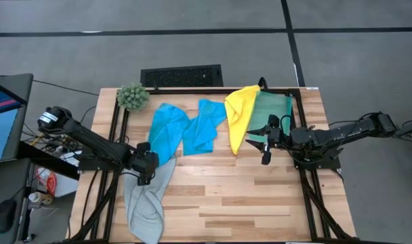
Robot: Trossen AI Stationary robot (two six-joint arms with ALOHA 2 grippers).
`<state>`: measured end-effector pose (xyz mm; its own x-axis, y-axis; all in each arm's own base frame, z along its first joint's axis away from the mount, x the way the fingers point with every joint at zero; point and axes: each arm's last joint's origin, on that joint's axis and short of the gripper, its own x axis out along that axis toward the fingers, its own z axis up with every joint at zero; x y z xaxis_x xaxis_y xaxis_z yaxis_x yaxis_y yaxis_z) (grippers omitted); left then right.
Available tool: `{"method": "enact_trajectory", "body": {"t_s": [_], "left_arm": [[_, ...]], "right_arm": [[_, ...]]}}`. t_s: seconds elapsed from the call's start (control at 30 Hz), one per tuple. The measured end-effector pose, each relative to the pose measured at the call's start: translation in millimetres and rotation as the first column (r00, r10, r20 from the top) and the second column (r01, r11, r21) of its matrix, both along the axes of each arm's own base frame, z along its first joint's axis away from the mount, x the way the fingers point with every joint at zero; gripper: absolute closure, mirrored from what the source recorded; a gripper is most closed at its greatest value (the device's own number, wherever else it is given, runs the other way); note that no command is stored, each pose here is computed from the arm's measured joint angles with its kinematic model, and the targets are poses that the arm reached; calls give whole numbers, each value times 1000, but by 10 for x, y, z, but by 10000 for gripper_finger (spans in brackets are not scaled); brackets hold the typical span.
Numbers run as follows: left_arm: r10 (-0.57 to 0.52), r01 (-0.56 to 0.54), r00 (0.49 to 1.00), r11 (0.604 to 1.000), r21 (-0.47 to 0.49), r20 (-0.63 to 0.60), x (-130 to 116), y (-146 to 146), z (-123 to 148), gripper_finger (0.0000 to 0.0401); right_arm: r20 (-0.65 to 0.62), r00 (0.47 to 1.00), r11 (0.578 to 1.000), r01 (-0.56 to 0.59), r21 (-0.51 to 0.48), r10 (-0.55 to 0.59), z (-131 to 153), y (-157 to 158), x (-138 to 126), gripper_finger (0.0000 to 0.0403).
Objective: Fold microfiber towels
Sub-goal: Fold the blue microfiber cloth
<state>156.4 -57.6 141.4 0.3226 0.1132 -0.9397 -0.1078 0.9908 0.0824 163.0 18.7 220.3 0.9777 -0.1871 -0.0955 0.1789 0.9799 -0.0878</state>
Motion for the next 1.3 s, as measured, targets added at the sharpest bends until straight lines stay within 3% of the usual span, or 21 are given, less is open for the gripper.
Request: {"method": "enact_trajectory", "body": {"t_s": [0.23,0.57,0.8,0.97,1.17,1.3], "left_arm": [[32,-32,999,999,37,9,-6,17,0,257],[47,-48,998,999,15,50,70,-14,102,391],[56,-56,977,998,-8,205,322,-104,531,399],[61,-33,956,994,-100,287,456,-178,830,400],[69,3,952,972,-235,298,448,-334,895,401],[73,9,957,960,-279,281,388,-470,886,401]], "right_arm": [[0,1000,1000,0,0,0,1,0,0,225],[-6,1000,1000,1,-1,-1,-12,1,15,228],[19,1000,1000,22,4,-22,-37,-16,125,235],[-11,999,999,36,-14,-36,-138,-28,290,236],[-84,996,996,-31,-85,24,-43,-12,746,233],[-142,983,978,-135,-160,112,4,-17,1145,230]]}}
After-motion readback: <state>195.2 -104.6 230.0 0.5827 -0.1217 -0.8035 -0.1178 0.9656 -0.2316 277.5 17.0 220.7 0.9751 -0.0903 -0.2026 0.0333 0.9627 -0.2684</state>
